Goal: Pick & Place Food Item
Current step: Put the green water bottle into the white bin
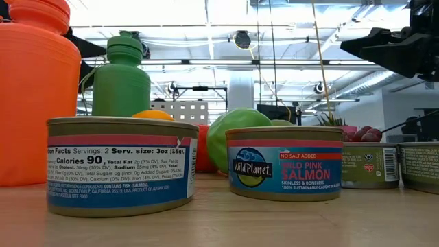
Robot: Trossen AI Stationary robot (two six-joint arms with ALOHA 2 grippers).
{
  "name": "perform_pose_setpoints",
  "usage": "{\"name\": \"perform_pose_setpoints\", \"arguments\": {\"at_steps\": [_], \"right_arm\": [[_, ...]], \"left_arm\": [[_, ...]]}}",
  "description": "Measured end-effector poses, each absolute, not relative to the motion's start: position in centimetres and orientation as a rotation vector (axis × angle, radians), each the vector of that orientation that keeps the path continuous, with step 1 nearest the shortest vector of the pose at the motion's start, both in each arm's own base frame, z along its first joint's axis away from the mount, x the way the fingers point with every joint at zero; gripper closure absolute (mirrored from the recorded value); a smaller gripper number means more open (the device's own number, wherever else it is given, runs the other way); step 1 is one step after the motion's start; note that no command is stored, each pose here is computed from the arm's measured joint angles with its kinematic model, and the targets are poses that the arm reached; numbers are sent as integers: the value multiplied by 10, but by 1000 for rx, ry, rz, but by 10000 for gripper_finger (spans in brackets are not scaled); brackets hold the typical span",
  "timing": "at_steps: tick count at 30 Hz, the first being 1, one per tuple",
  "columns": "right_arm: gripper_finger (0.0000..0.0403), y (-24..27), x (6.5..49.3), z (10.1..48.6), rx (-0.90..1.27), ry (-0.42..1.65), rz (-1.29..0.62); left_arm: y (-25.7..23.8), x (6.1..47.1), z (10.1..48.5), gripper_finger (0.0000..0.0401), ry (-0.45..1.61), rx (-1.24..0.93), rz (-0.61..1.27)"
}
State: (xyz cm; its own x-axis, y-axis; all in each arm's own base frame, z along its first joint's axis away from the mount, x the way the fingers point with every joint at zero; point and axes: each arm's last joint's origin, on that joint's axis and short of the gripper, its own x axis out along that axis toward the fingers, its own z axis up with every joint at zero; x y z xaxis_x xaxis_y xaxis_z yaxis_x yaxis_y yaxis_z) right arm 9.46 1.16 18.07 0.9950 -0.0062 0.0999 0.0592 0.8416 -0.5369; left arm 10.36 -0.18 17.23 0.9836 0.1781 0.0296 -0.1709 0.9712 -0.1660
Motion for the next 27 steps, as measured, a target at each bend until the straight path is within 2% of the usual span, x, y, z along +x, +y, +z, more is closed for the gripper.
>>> {"name": "perform_pose_setpoints", "arguments": {"at_steps": [13,20,27], "right_arm": [[87,12,95,181,-570,-95,-35],[87,12,95,181,-570,-95,-35],[87,12,95,181,-570,-95,-34]], "left_arm": [[-1,101,190,22,-218,-147,197],[-3,104,190,22,-200,-292,125],[-11,118,206,22,-105,-249,131]]}}
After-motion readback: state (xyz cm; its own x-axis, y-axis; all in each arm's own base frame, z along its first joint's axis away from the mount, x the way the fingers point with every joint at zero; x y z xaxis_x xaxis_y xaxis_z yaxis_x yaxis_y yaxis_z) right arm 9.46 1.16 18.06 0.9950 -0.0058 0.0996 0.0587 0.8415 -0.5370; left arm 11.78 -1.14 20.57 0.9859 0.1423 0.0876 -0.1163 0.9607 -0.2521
